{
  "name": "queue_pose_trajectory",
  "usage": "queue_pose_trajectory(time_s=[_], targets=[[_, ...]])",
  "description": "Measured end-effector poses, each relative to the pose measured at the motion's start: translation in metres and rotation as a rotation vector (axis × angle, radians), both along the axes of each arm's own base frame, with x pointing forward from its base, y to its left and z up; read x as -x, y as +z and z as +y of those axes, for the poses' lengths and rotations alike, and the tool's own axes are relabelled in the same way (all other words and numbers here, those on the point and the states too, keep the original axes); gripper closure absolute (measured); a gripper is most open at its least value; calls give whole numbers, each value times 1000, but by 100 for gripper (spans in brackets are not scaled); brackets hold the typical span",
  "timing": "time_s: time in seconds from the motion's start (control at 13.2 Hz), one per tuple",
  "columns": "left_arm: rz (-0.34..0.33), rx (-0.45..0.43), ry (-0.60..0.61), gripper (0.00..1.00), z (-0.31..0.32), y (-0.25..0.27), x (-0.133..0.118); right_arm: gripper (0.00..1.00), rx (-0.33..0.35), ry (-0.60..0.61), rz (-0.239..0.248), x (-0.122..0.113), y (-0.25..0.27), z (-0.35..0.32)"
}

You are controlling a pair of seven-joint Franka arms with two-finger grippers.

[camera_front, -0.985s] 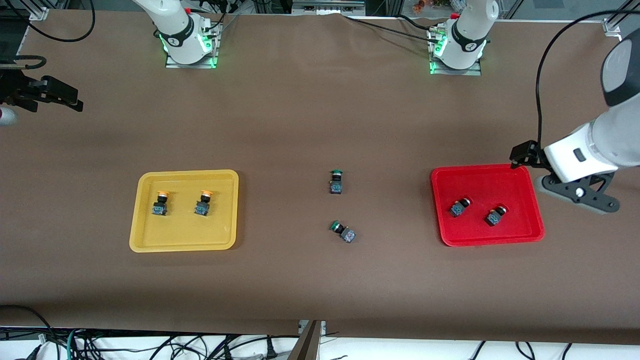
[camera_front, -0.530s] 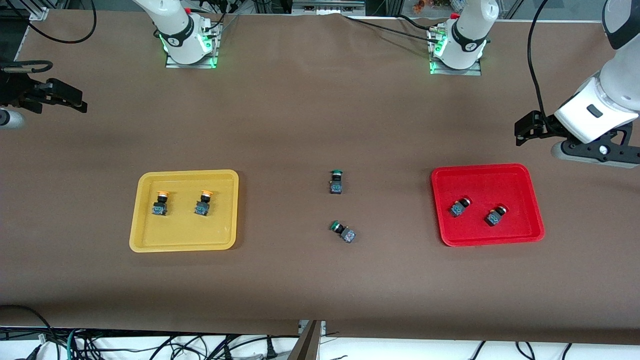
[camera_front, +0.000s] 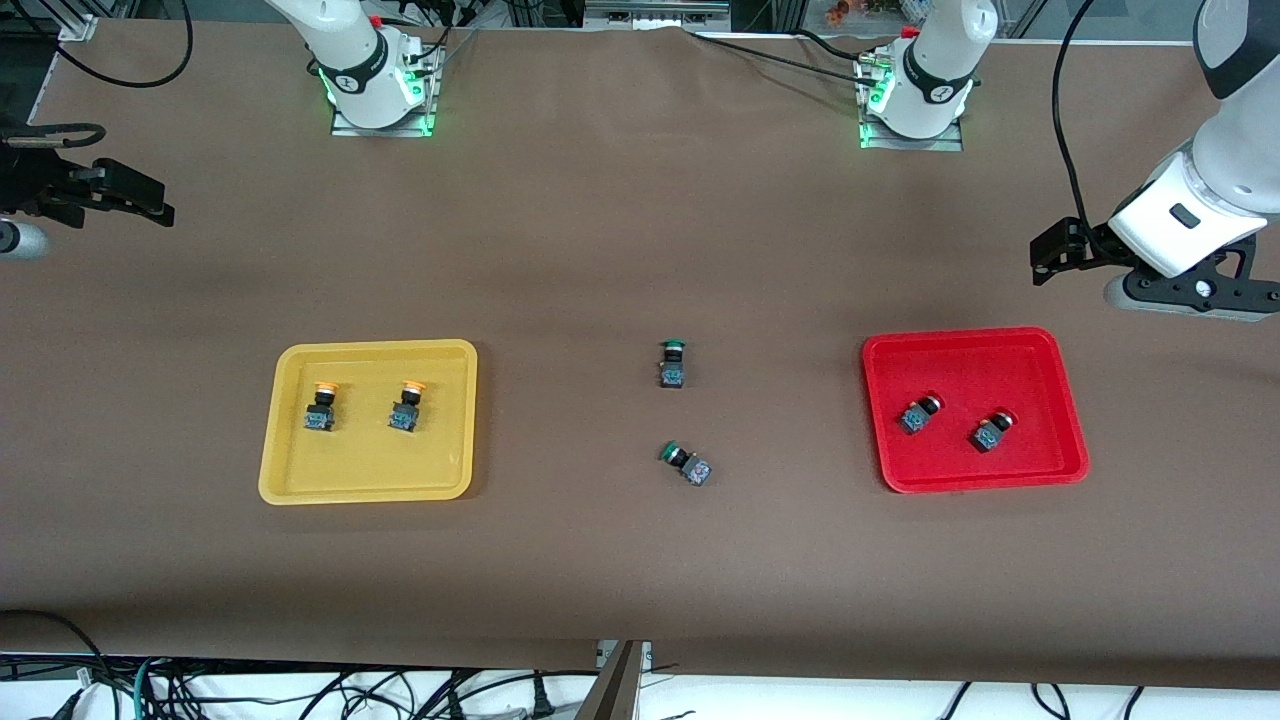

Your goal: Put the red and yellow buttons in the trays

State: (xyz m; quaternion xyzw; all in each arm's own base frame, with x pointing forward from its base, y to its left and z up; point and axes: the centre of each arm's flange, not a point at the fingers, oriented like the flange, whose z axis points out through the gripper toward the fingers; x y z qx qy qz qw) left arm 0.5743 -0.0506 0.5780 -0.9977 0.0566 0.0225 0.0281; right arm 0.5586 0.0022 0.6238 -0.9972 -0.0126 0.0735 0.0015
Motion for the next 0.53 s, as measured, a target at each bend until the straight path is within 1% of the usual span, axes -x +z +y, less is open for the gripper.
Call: queue_pose_trajectory(time_s=[0.53], targets=[[-1, 0, 13, 0, 7, 0, -1, 0, 0, -4, 0, 0, 0, -2]])
